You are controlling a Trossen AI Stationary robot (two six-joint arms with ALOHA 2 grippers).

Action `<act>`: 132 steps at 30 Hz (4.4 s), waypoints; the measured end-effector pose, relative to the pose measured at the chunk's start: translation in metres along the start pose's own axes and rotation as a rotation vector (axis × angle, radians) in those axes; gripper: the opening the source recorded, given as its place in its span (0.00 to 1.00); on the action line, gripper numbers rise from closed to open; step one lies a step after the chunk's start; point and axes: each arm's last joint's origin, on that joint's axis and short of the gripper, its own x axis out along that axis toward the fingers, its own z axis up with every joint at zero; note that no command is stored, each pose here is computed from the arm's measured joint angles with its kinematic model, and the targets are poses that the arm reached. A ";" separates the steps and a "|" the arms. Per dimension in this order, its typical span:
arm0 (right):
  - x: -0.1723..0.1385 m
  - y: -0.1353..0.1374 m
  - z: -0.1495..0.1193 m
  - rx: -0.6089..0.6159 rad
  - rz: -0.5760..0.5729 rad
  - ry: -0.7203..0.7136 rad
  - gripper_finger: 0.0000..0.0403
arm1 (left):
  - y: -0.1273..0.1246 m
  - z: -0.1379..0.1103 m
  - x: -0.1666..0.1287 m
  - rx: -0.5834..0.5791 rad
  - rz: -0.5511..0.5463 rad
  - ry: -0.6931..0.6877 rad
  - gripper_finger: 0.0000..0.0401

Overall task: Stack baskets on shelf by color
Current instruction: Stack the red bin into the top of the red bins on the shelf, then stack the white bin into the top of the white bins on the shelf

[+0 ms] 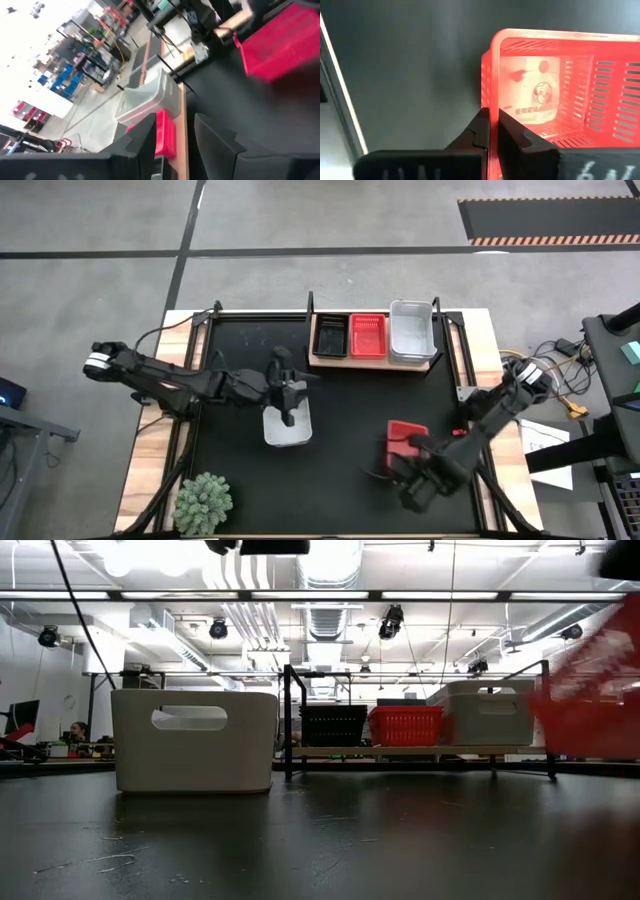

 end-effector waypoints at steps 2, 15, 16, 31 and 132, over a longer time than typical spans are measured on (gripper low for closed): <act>-0.006 -0.008 0.017 -0.029 -0.011 -0.037 0.02 | 0.002 -0.003 -0.006 -0.015 0.017 -0.025 0.30; -0.067 -0.078 0.112 -0.066 -0.016 -0.226 0.02 | 0.005 -0.023 -0.035 -0.057 0.054 -0.078 0.30; -0.072 -0.084 0.118 -0.079 -0.018 -0.244 0.02 | 0.006 -0.024 -0.036 -0.061 0.058 -0.085 0.30; -0.112 -0.213 0.163 -0.058 -0.169 -0.300 0.02 | 0.008 -0.025 -0.040 -0.040 0.065 -0.084 0.30; -0.022 -0.227 -0.001 -0.375 0.068 -1.082 0.02 | -0.027 -0.004 0.030 -0.336 -0.026 -0.118 0.30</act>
